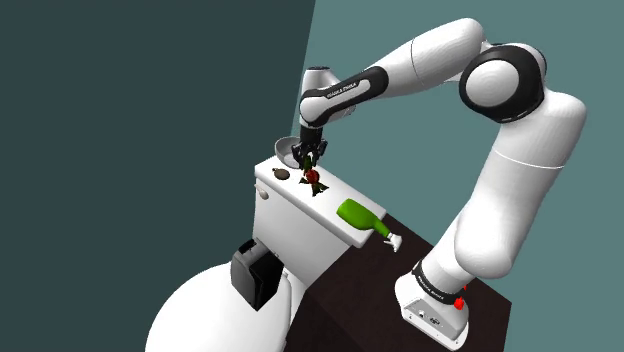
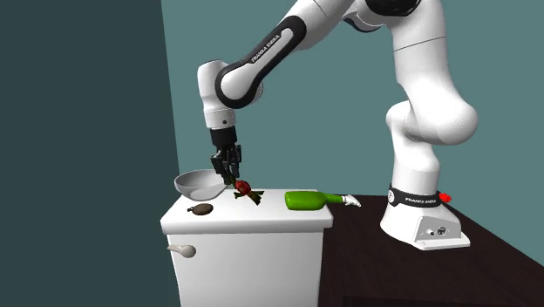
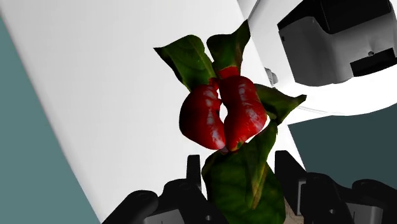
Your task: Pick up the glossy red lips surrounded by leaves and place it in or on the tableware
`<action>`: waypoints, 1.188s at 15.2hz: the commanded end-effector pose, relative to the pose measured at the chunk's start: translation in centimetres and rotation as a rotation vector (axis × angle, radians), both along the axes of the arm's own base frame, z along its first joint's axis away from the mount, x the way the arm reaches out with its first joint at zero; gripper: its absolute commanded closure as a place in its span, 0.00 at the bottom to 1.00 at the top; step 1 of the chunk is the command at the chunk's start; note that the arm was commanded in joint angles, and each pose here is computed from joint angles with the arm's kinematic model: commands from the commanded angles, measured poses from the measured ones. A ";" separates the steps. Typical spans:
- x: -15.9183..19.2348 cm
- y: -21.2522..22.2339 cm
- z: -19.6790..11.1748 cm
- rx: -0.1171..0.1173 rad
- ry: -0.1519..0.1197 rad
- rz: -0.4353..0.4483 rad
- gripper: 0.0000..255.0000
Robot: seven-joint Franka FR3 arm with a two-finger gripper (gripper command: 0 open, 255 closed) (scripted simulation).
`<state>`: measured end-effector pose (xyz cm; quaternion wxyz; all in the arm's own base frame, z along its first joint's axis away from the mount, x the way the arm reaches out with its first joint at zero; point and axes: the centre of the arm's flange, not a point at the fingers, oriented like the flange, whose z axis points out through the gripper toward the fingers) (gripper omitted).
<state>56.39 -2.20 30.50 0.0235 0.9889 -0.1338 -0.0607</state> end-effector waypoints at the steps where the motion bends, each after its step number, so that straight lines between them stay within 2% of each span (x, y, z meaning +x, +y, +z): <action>1: 0.0 0.0 1.2 0.000 0.000 0.000 1.00; 12: 0.0 0.0 6.7 0.000 0.000 0.000 1.00; 18: 6.8 -4.0 7.2 0.000 0.000 0.000 1.00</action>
